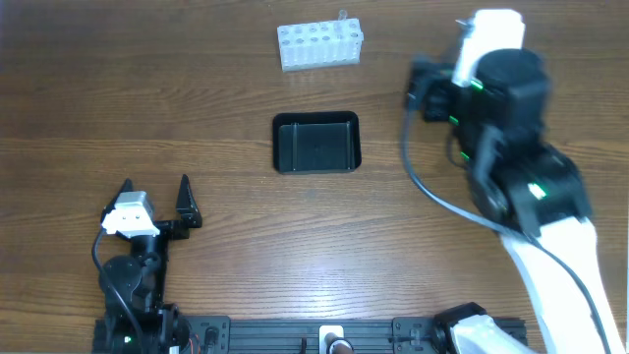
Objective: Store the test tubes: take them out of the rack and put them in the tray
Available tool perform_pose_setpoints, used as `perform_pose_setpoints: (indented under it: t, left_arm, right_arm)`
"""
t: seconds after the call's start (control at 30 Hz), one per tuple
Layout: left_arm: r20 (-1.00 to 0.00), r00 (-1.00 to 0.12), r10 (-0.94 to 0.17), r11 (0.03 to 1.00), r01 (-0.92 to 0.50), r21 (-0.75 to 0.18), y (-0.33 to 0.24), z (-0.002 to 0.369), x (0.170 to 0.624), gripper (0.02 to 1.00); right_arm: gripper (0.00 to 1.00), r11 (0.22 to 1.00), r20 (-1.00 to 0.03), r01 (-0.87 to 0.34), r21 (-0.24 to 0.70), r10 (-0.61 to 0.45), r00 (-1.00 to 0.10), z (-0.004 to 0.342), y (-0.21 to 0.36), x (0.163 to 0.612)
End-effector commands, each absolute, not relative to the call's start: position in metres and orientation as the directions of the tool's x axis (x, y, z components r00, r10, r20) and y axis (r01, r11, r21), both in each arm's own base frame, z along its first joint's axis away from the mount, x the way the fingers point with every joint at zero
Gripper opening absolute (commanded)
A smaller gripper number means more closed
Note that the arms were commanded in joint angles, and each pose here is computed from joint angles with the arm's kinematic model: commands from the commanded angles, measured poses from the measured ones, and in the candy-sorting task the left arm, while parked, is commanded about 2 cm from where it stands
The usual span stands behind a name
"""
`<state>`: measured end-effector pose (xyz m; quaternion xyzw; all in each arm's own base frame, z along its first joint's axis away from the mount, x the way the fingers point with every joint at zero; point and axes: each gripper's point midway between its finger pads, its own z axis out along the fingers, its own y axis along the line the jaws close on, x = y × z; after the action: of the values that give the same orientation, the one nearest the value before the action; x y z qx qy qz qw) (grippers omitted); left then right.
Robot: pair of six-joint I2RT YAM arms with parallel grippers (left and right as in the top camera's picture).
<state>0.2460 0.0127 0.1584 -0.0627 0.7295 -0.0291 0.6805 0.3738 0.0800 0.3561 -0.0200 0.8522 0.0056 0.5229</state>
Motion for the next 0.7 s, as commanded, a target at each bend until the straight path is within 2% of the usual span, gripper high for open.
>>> perform_pose_setpoints:
  t: [0.03, 0.43, 0.7]
  left_arm:
    - [-0.991, -0.070, -0.117, 0.993, -0.041, -0.114, 0.011, 0.157, 0.246, 0.998]
    - [-0.991, -0.070, -0.117, 0.993, -0.041, -0.114, 0.011, 0.157, 0.246, 0.998]
    - [-0.991, -0.070, -0.117, 0.993, -0.041, -0.114, 0.011, 0.157, 0.246, 0.998]
  right_arm:
    - [0.991, 0.996, -0.881, -0.075, -0.047, -0.076, -0.466, 0.326, 0.121, 0.418]
    - [0.991, 0.987, -0.860, -0.013, -0.160, -0.146, -0.489, 0.234, 0.172, 0.522]
    - [0.991, 0.984, -0.869, 0.030, -0.176, -0.141, -0.475, 0.187, 0.186, 0.565]
